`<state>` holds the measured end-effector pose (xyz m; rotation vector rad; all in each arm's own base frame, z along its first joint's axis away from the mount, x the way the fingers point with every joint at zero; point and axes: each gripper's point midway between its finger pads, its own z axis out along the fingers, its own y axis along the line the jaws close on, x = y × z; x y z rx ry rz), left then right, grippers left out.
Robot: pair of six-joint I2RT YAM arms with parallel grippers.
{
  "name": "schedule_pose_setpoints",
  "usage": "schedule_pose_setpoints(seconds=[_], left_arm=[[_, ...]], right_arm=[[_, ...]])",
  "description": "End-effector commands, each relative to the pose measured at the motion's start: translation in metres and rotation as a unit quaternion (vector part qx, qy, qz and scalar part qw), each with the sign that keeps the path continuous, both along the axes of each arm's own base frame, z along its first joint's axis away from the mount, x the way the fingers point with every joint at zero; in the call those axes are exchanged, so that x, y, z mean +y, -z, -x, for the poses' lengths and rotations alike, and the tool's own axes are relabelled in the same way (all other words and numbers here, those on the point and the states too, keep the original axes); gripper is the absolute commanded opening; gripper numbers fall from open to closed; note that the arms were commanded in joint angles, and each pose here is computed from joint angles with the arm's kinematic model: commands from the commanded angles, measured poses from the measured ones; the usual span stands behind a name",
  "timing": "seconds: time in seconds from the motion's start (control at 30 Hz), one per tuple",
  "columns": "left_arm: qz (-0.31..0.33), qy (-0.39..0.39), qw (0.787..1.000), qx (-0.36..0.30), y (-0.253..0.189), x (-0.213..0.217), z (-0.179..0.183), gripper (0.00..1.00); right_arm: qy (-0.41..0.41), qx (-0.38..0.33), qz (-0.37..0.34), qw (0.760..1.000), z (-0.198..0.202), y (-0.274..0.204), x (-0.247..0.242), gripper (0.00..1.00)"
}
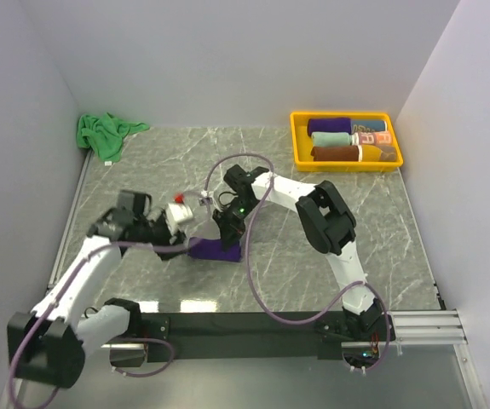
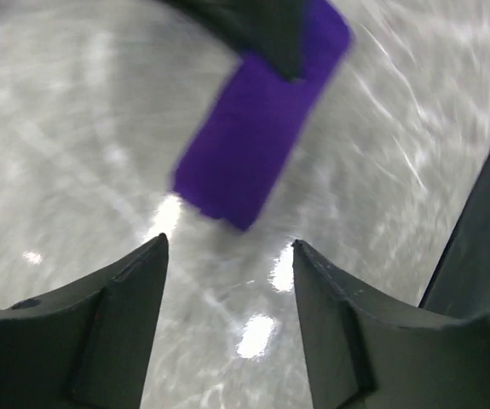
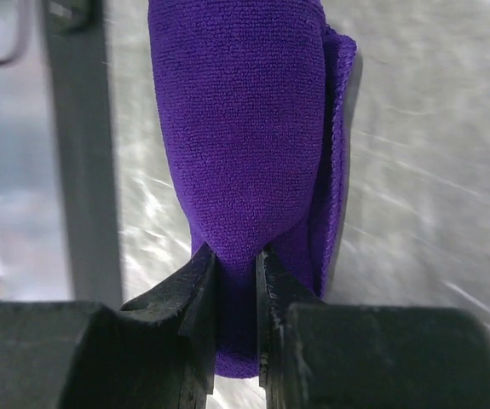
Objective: Roll the towels
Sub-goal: Roll the towel
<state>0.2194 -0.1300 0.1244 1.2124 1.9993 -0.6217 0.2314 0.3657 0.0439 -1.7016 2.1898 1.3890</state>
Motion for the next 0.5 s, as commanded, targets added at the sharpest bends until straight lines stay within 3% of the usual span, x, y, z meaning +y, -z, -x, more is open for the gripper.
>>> schedule_pose_setpoints(seconds=[0.0, 0.27, 0.47], left_arm=[[-0.054, 0.046, 0.993, -0.098, 0.01, -0.011, -0.002, 0.66], [-0.057, 0.133, 0.982, -0.117, 0.025, -0.058, 0.004, 0.67], [-0.083, 0.182, 0.974, -0.109, 0.048, -0.072, 0.007, 0.59]], right_arm=[[0.005, 0.09, 0.034, 0.995, 0.029, 0.022, -0.004, 0.0], [0.017, 0.114, 0.04, 0.992, 0.026, 0.029, -0.007, 0.0], [0.026, 0.109, 0.045, 0.993, 0.022, 0.032, -0.008, 0.0]])
